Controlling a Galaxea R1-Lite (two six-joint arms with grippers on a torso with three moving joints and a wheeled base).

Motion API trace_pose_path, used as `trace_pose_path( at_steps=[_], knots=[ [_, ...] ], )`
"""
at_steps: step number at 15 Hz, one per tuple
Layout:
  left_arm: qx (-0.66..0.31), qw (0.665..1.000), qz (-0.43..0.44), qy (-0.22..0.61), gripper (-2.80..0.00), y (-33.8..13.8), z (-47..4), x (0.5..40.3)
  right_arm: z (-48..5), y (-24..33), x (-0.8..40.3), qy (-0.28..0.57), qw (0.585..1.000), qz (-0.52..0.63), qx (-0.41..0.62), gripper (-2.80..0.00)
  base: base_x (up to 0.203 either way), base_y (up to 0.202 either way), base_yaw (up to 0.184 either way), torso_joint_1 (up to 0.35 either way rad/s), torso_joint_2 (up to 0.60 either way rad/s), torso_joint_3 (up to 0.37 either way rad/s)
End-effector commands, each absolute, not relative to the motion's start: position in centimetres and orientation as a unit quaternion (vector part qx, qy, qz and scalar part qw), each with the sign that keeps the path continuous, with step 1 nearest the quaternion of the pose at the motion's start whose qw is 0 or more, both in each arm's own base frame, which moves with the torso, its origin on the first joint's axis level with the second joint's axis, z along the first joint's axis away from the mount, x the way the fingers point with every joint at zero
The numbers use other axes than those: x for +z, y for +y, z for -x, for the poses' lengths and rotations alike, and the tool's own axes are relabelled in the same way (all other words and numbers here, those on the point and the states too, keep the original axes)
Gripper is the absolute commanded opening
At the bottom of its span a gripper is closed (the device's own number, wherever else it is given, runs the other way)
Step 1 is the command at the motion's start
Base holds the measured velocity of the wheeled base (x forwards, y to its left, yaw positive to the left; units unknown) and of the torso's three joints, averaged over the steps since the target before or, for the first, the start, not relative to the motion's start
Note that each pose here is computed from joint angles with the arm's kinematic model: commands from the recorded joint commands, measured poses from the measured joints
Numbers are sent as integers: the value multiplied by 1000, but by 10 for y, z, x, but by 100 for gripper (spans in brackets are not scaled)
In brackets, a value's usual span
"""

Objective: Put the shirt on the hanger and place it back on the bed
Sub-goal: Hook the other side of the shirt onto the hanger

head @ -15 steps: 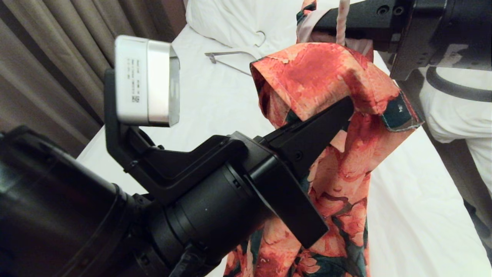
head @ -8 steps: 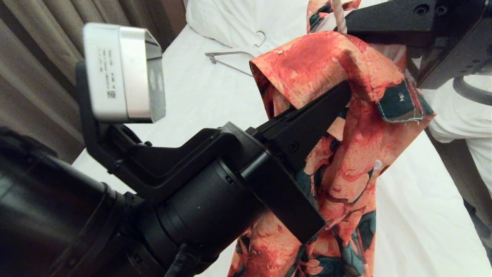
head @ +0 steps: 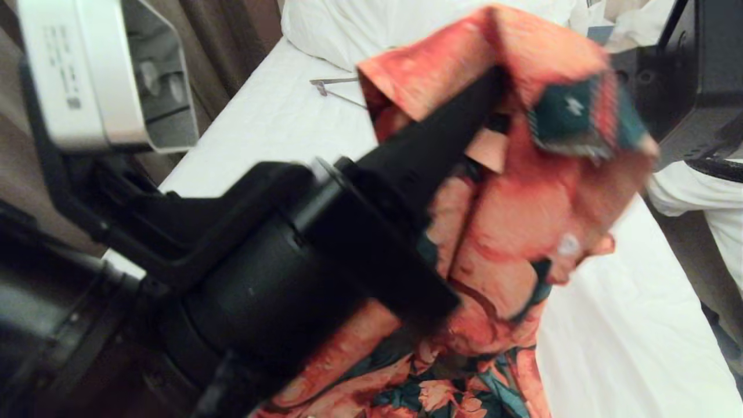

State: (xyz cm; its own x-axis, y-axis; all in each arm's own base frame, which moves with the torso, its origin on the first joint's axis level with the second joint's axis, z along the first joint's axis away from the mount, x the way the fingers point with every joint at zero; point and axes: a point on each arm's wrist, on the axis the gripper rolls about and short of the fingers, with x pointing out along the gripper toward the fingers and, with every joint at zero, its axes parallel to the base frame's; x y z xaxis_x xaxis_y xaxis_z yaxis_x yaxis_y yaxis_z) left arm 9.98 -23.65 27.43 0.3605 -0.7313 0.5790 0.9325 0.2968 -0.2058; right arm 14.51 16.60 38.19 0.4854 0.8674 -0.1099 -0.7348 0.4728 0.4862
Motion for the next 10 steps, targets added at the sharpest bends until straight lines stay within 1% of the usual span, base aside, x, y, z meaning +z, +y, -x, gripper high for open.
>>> trace_pose_path(
  at_steps=[1, 10],
  knots=[
    [-534, 782, 261, -187, -280, -237, -99, 273, -146, 167, 382, 172, 840, -193, 477, 0, 0, 0, 0, 0, 0, 0],
    [-534, 783, 259, -185, -280, -239, -100, 272, -148, 158, 386, 160, 848, -199, 465, 0, 0, 0, 0, 0, 0, 0]
  ],
)
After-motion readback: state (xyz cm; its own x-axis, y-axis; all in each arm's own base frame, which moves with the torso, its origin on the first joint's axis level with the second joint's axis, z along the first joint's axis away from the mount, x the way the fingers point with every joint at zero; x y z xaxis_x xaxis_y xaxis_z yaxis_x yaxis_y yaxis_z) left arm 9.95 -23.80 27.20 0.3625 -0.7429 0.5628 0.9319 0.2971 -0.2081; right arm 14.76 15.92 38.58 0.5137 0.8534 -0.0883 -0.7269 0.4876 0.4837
